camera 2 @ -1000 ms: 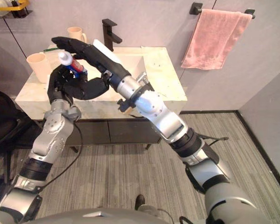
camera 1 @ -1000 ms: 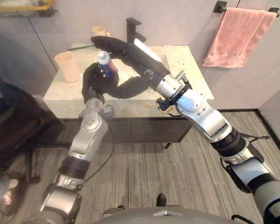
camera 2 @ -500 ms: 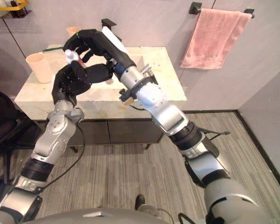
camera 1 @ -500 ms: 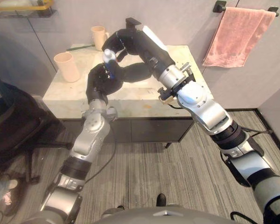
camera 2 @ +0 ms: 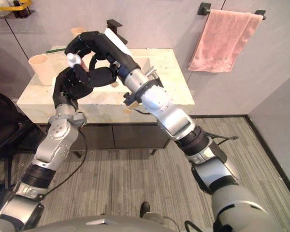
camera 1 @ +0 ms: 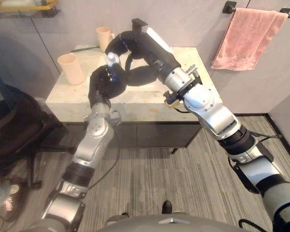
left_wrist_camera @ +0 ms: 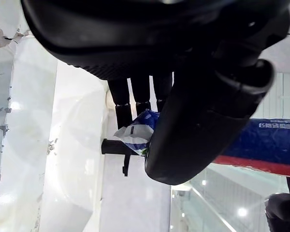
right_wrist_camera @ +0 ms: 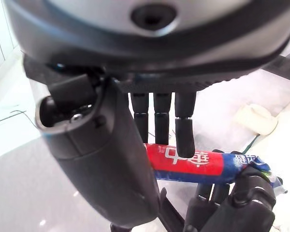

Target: Organize the bathroom.

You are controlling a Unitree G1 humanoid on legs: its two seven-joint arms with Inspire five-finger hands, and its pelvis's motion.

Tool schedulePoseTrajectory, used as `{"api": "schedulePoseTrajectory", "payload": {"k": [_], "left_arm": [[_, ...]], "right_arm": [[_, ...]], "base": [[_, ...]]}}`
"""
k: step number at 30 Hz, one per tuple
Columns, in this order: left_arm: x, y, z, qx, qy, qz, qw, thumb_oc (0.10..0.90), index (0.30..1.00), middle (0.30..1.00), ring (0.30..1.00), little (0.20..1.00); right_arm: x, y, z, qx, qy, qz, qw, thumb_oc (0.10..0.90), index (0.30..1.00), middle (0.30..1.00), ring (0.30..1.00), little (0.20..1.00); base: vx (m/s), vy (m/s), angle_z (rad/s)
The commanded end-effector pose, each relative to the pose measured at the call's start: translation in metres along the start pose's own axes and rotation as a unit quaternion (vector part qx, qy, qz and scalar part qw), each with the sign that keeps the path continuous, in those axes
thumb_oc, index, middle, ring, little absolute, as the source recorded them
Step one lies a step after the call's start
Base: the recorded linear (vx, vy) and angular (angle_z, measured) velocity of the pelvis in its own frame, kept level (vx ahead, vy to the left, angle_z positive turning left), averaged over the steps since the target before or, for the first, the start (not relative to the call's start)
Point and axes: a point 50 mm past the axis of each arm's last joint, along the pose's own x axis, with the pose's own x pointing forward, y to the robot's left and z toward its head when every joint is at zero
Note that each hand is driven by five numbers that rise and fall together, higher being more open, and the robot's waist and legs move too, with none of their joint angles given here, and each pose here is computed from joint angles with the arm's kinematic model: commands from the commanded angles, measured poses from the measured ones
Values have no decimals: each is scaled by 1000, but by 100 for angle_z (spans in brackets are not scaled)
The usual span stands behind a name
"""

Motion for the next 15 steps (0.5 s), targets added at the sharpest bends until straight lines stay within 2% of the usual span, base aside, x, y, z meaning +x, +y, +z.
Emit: {"api": "schedulePoseTrajectory", "payload": {"k": [1, 2, 10, 13, 15], "left_arm": [[11, 6, 51, 18, -141, 17, 990, 653, 679, 679, 679, 679], [11, 7, 50, 19, -140, 18, 990, 800, 900, 900, 900, 900], [-1, 49, 29, 88, -109, 77, 987, 800, 900, 900, 900, 900], [-10, 77, 23, 130, -101, 102, 981, 800, 900, 900, 900, 900], [-14, 85, 23, 145, -103, 110, 978, 800, 900, 900, 900, 900]], "right_arm": [[17, -11, 54, -32, -135, -12, 990, 400, 300, 300, 300, 300], [16, -11, 54, -32, -135, -12, 990, 400, 300, 300, 300, 300], [14, -22, 54, -47, -134, -25, 990, 400, 300, 300, 300, 300], [14, -24, 55, -73, -135, -33, 988, 400, 300, 300, 300, 300], [13, -27, 55, -83, -138, -39, 986, 400, 300, 300, 300, 300]], "base": [[-7, 23, 9], [-14, 29, 8], [-38, 85, 12], [-44, 119, 11], [-33, 87, 24]]}}
